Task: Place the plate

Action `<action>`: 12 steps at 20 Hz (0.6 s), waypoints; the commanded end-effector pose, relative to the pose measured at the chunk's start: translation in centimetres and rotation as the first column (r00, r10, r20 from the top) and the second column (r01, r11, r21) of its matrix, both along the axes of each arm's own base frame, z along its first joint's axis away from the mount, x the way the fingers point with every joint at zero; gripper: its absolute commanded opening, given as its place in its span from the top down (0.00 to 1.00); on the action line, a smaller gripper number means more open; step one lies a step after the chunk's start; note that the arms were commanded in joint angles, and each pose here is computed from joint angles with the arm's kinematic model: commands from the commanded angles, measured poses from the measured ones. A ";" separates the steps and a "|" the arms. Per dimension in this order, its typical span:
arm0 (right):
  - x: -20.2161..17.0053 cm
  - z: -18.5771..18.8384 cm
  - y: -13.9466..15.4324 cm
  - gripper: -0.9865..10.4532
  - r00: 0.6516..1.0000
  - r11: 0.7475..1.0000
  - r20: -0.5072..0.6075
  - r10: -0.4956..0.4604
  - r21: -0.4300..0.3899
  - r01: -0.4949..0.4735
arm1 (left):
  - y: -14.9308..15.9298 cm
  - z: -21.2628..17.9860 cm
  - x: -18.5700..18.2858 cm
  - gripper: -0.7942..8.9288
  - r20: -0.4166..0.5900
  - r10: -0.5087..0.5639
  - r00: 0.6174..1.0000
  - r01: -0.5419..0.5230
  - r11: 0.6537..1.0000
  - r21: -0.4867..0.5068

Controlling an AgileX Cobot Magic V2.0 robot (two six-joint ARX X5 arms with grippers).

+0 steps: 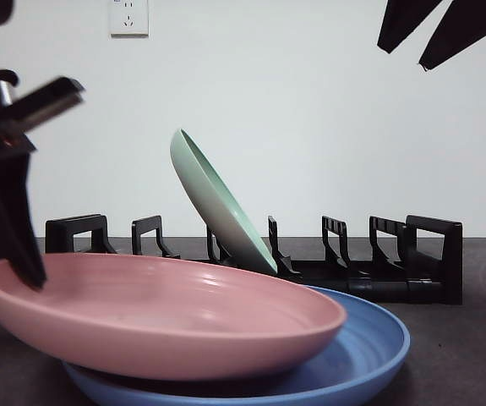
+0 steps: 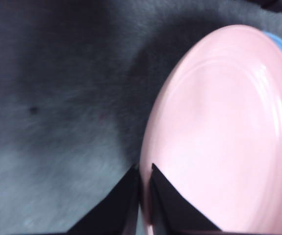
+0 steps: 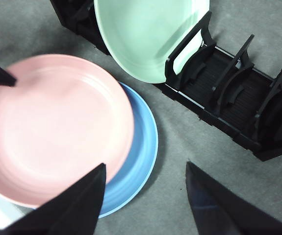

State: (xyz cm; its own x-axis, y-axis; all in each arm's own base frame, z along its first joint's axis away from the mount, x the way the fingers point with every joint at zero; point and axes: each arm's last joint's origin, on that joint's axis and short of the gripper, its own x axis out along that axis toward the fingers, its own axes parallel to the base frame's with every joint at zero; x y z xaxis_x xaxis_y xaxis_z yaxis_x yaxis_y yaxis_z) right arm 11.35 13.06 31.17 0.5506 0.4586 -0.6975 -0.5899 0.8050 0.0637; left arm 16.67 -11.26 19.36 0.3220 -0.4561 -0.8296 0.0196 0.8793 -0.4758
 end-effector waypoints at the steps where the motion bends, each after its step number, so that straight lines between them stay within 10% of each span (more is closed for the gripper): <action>1: 0.0 0.5 0.3 0.69 1.000 1.000 0.011 0.005 0.017 -0.005 | -1.0 -0.3 0.1 0.90 0.020 0.015 1.000 -0.015 1.000 0.019; 12: 0.0 0.5 0.3 0.69 1.000 1.000 0.011 0.005 0.017 -0.005 | -3.3 -0.6 -0.6 0.89 0.102 -0.027 0.994 0.019 0.997 0.078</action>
